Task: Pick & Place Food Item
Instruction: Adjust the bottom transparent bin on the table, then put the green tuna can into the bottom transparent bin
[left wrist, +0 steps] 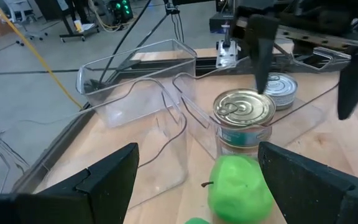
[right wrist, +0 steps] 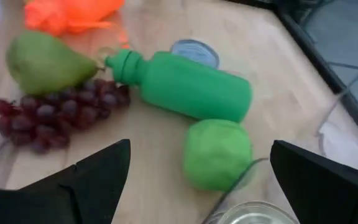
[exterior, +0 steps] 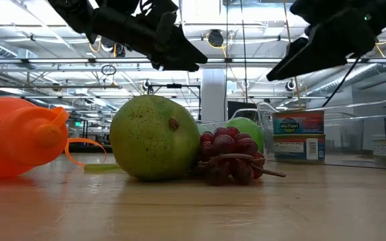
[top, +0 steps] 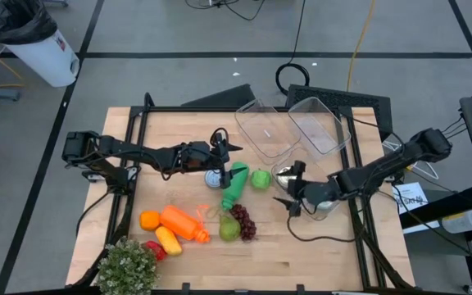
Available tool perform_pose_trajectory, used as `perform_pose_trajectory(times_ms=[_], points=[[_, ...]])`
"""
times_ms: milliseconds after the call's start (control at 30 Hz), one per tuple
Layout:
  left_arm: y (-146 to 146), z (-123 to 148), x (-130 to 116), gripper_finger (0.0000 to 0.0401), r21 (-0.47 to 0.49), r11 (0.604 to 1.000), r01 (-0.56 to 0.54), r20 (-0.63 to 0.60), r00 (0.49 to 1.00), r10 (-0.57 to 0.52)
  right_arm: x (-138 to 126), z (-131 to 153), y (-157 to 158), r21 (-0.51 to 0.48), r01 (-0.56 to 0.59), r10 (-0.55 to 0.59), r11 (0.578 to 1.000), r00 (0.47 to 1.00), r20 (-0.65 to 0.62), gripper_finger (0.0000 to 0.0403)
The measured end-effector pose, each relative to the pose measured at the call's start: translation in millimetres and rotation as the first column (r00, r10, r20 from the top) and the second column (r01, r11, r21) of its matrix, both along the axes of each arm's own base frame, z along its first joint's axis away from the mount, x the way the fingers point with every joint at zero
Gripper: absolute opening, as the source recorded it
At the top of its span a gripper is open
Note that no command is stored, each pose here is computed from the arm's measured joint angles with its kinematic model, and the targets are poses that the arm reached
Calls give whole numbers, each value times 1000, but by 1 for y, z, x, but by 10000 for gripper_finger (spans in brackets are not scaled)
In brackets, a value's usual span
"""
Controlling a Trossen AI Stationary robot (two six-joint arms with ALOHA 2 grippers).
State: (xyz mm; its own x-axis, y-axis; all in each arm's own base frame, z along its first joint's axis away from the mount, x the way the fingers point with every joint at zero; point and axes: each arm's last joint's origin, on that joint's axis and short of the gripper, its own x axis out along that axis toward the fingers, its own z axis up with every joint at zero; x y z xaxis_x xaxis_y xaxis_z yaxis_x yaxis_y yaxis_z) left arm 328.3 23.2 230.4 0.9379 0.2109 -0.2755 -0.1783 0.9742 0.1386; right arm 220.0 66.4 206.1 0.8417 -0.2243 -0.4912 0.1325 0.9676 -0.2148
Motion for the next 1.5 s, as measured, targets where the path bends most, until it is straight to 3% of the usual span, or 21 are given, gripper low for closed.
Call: perform_pose_trajectory(times_ms=[167, 833, 1000, 1133, 1333, 1500], points=[[0, 0, 0, 335, 0, 1000, 0, -1, 1000, 0, 3, -16, -5, -204, 83, -104, 975, 990, -94, 368], [0, 0, 0, 335, 1, 1000, 0, -2, 1000, 0, 3, -24, -18, -365, 144, -213, 920, 964, -157, 368], [0, -1, 0, 335, -1, 1000, -1, -10, 1000, 1, 3, -22, -16, -359, 144, -204, 922, 970, -135, 368], [0, -9, -3, 335, -30, 999, -11, -98, 995, 8, 3, -12, -10, -342, 132, -165, 930, 984, -68, 368], [0, -25, -11, 335, -168, 981, -97, -248, 967, 53, -6, 11, -6, -301, 131, -124, 945, 991, 43, 368], [-1, -45, -28, 335, -296, 910, -291, -478, 870, 123, -13, 30, -9, -332, 121, -86, 935, 989, 121, 368]])
